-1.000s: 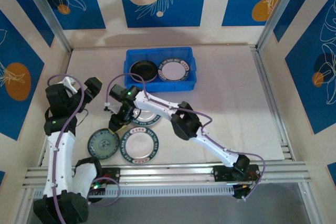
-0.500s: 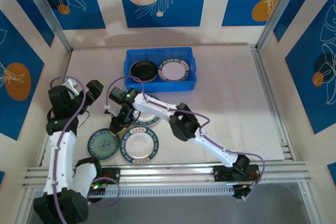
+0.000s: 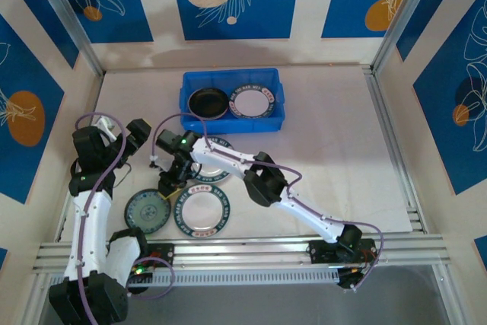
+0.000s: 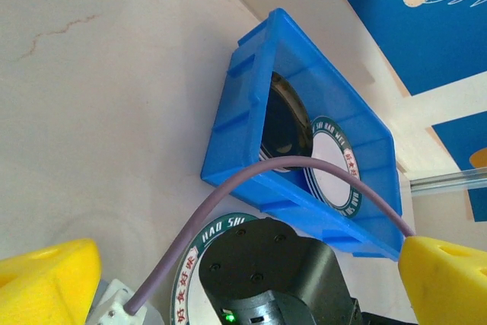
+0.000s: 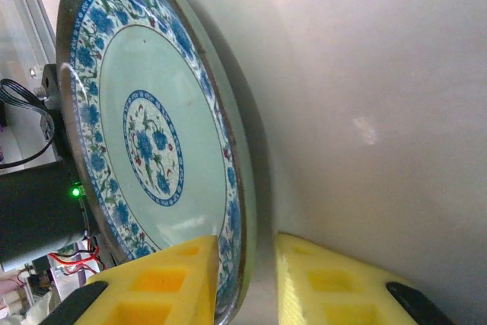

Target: Place the plates into the plastic bin on the countertop

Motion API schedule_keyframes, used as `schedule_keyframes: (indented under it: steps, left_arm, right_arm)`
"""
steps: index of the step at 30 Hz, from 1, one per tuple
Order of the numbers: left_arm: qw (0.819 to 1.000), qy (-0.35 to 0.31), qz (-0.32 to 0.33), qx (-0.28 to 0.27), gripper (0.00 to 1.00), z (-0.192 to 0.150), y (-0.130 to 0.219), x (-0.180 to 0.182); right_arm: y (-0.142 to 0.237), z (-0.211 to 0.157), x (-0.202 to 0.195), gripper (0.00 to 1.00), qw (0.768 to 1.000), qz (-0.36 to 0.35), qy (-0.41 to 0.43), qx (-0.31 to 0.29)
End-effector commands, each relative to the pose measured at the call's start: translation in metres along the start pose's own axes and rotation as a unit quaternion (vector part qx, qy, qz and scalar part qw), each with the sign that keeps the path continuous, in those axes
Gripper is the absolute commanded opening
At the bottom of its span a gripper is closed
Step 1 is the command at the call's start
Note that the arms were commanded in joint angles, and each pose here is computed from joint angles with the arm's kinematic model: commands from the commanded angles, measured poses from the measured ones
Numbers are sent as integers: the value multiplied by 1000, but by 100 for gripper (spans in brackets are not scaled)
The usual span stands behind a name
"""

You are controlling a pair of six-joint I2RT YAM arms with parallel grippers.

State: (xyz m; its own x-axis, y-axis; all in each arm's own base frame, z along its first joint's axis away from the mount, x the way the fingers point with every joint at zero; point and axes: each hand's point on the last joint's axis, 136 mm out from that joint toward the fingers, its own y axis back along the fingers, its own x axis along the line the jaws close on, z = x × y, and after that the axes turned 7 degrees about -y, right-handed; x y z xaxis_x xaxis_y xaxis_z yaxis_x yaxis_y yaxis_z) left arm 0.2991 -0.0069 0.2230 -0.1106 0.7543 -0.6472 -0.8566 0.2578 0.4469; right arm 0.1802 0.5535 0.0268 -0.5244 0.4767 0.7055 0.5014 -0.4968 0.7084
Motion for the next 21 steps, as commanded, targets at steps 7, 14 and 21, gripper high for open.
schedule_keyframes:
  steps: [7,14,21]
  left_arm:
    - [1000,-14,7,-8,100,3,-4,7]
    - [1000,-11,2,-7,100,6,-9,6]
    - [1000,-14,-23,-9,100,18,-13,-7]
  right_arm:
    - [-12,-6,-6,19,1000,4,-19,17]
    - [-3,1,-5,1,1000,16,-22,7]
    - [37,26,8,0,998,30,-33,-50]
